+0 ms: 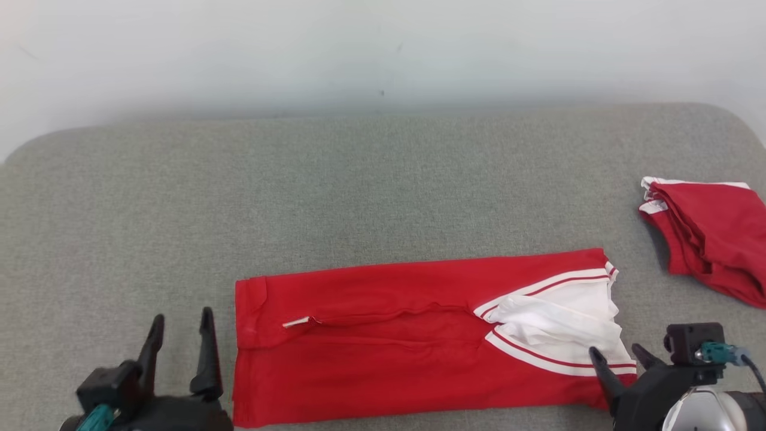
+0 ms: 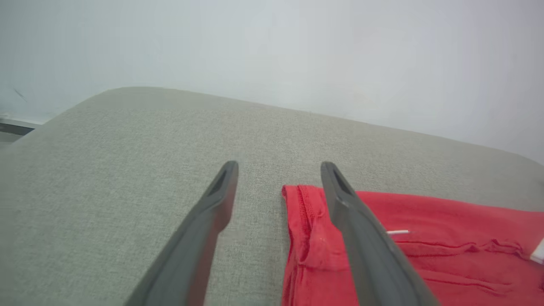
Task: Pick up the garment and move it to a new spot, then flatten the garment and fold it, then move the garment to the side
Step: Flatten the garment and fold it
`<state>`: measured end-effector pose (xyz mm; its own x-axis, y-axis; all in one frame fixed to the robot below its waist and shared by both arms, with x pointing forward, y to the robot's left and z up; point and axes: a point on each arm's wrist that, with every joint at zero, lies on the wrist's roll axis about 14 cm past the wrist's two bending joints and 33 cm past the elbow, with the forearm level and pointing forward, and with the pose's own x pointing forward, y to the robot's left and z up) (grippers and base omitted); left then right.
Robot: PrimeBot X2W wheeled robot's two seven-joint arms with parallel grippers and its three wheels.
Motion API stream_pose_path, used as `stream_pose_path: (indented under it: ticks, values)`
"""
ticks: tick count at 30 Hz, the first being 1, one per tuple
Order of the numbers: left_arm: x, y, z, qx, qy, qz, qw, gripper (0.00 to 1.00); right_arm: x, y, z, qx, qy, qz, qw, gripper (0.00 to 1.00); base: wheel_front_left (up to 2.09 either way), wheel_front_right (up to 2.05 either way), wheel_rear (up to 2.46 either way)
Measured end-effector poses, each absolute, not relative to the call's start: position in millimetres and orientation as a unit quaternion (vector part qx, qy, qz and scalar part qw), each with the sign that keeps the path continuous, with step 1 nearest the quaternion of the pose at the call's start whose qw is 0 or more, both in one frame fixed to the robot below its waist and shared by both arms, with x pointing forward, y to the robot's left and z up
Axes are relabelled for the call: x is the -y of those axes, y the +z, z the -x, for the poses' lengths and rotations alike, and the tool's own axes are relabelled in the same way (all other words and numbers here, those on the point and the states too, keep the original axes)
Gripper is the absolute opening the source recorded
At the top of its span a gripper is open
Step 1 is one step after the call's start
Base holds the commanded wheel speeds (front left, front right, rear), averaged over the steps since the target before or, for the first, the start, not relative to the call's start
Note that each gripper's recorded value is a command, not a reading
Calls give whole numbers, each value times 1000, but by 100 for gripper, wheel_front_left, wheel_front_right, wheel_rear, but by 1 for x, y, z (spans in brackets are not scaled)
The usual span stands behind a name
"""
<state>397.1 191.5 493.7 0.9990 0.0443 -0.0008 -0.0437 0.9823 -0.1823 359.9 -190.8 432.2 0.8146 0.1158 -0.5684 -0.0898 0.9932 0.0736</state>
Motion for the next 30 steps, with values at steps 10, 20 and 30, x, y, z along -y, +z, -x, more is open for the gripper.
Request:
stream_pose_path:
  ticks: [10,20,30]
  values:
    - [-206,508,-379,38,44,95,994,100,202,441,-386,-294,18,-52,954,100,0,0,0]
    - [-213,499,-375,31,52,84,995,100,210,415,-408,-352,-5,-70,933,100,0,0,0]
    - [-220,488,-380,16,57,83,995,100,199,382,-409,-415,1,-87,906,100,0,0,0]
